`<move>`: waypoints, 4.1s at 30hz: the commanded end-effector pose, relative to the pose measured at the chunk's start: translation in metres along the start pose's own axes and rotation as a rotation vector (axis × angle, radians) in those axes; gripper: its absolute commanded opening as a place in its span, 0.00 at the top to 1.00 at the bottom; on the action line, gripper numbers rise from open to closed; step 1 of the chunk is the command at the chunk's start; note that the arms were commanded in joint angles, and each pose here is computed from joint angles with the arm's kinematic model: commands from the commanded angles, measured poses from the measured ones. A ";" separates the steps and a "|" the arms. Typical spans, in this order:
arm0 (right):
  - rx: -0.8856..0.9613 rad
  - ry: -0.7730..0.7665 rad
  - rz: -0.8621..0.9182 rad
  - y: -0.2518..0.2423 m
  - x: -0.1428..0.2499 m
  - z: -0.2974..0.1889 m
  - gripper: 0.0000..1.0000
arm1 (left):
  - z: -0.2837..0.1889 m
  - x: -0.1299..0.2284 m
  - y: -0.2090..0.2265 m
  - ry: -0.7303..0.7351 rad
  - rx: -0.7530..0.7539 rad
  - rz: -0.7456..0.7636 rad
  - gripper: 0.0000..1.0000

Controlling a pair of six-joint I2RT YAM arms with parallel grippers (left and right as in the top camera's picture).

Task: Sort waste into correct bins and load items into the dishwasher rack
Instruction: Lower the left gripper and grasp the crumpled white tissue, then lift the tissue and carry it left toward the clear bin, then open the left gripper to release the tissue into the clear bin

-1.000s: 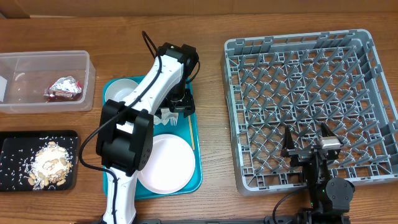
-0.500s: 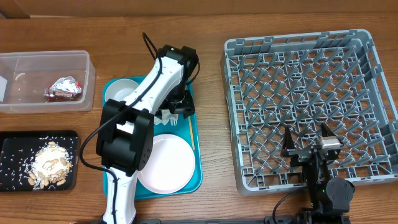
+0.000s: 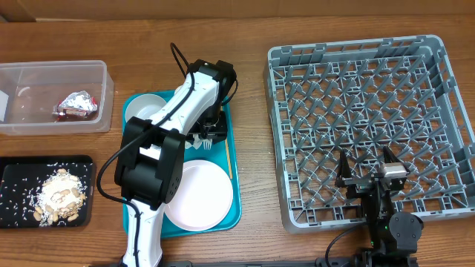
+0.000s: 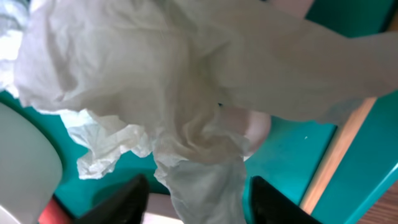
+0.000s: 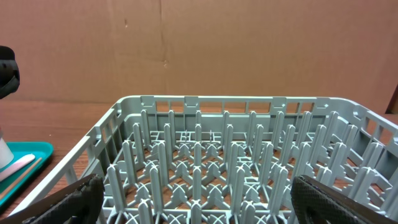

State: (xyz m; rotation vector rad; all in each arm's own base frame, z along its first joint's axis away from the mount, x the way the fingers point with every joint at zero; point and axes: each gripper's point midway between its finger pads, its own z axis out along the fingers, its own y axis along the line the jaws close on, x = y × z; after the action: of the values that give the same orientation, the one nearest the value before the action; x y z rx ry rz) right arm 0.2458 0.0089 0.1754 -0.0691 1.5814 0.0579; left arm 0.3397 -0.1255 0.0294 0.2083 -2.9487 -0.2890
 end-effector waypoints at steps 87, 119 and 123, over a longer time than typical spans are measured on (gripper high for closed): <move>0.000 -0.003 -0.001 0.000 0.002 0.000 0.00 | -0.118 -0.077 0.343 -0.537 0.403 -0.733 0.00; 0.000 -0.003 -0.001 0.000 0.002 0.000 0.00 | -0.005 -0.016 0.352 -0.256 -0.024 -0.592 0.00; 0.000 -0.003 -0.001 0.000 0.002 0.000 0.00 | 0.012 -0.013 0.359 -0.252 -0.099 -0.503 0.00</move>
State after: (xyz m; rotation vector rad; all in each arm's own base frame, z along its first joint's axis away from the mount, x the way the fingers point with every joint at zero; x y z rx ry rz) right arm 0.2458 0.0088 0.1754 -0.0688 1.5814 0.0570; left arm 0.3224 0.2146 0.0998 1.1483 -3.0927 -0.3883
